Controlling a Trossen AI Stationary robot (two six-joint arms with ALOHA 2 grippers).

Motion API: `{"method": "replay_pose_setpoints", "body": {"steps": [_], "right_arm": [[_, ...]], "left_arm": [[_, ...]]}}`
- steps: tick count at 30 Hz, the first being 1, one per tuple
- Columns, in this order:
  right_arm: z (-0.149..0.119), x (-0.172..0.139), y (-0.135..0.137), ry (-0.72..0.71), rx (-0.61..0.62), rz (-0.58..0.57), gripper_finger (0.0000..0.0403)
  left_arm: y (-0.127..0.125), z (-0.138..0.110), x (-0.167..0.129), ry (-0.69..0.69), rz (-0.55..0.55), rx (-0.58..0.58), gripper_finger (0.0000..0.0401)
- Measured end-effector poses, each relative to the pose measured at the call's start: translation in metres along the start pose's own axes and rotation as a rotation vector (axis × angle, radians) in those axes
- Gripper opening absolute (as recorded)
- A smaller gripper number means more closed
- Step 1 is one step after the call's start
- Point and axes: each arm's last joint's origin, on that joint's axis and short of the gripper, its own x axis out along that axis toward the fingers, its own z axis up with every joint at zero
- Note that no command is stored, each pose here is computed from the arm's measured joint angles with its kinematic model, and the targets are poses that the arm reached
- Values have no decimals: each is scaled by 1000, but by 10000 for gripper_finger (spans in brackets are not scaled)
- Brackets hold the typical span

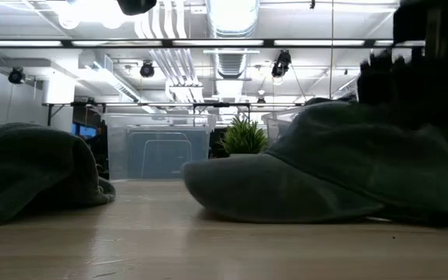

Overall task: Pick and place caps into container
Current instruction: Put the right black cap into the left transparent container

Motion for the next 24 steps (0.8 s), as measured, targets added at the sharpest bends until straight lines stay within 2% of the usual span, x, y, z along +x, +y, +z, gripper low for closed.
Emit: {"method": "replay_pose_setpoints", "body": {"steps": [4, 9, 14, 17, 24], "right_arm": [[10, 0, 27, -1, -72, 31, 10], [22, -9, 64, 59, -222, -31, 9], [31, -24, 95, 183, -346, -105, 8], [37, -33, 112, 232, -390, -116, 8], [57, -48, 148, 225, -467, -125, 8]], "left_arm": [[1, -1, 0, 6, 5, -1, 0], [4, -3, 2, 8, 20, 16, 0], [6, -4, 2, 7, 48, 12, 1], [7, -4, 2, 1, 53, 13, 1], [7, -4, 2, 1, 57, 42, 1]]}}
